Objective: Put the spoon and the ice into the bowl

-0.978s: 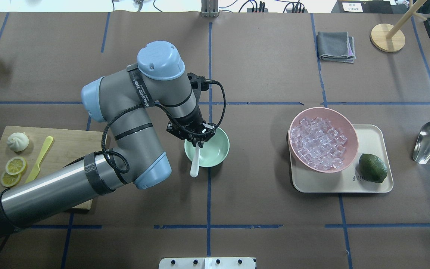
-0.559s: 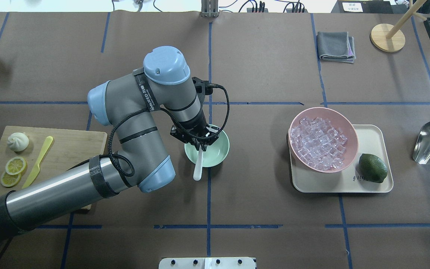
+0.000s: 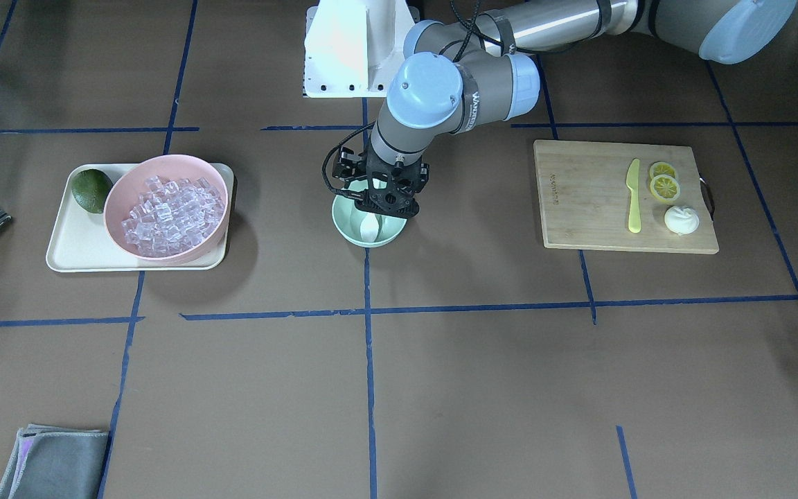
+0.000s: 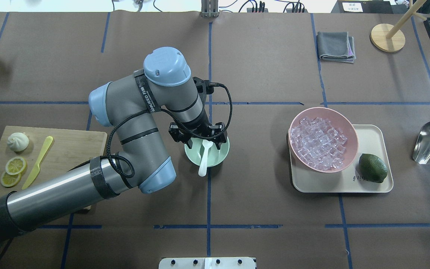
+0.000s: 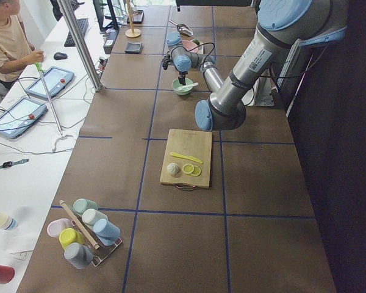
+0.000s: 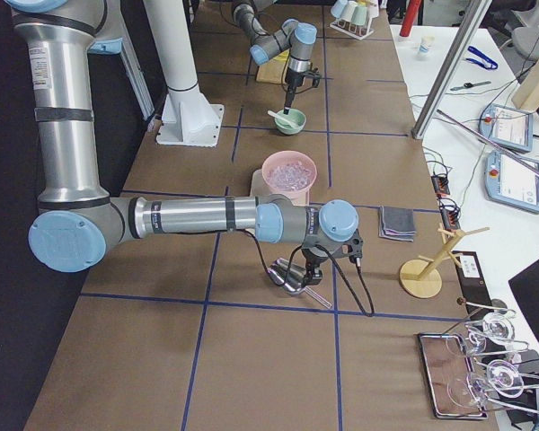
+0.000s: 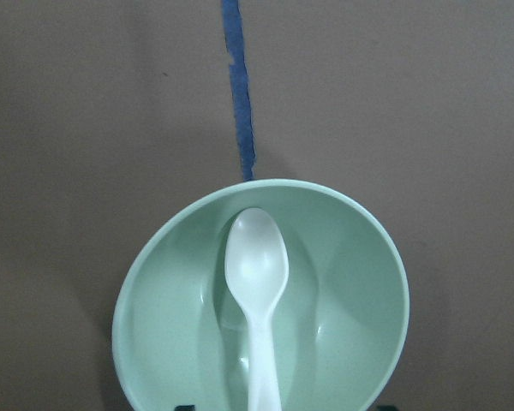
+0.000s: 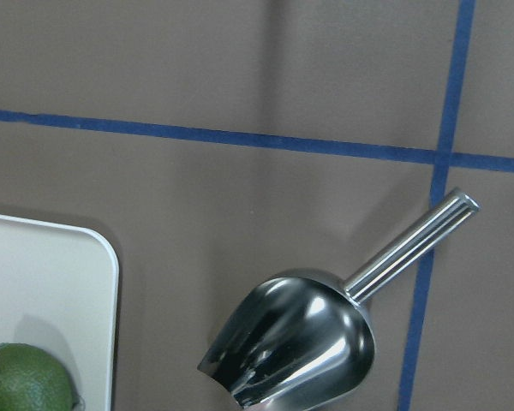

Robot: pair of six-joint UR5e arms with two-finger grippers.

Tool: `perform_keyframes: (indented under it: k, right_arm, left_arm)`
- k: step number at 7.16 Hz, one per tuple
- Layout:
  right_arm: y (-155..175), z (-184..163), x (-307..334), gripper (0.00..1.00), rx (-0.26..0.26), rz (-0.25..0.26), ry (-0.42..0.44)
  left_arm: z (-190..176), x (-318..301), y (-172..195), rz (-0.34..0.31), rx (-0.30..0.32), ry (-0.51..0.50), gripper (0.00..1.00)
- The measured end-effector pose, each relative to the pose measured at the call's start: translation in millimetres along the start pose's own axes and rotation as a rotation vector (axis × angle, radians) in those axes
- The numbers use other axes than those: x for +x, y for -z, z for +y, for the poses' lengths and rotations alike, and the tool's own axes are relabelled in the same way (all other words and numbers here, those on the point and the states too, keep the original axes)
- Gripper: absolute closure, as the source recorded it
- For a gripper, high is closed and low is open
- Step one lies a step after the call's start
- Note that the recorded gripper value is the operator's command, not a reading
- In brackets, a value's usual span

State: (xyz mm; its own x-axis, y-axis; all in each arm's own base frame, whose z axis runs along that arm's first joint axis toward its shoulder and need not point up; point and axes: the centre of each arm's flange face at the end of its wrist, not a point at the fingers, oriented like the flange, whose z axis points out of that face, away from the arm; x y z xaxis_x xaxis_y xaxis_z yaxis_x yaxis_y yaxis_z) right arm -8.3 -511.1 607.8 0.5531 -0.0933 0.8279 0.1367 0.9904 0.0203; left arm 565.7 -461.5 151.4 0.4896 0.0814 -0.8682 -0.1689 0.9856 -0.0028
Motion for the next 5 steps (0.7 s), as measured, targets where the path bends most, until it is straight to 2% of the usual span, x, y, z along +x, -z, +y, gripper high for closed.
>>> perform_keyframes:
  k: [2, 3, 5]
  right_arm:
    - [7, -22, -88, 0.00, 0.018, -0.013, -0.086]
    - [4, -26, -156, 0.00, 0.029, 0.022, -0.136]
    - [-28, -15, -290, 0.00, 0.102, 0.144, -0.165]
  left_arm:
    - [-25, -18, 36, 0.041, 0.071, 0.037, 0.08]
    - [-40, -39, 56, 0.052, 0.109, 0.055, 0.08]
    - [-57, -102, 79, 0.070, 0.178, 0.072, 0.08]
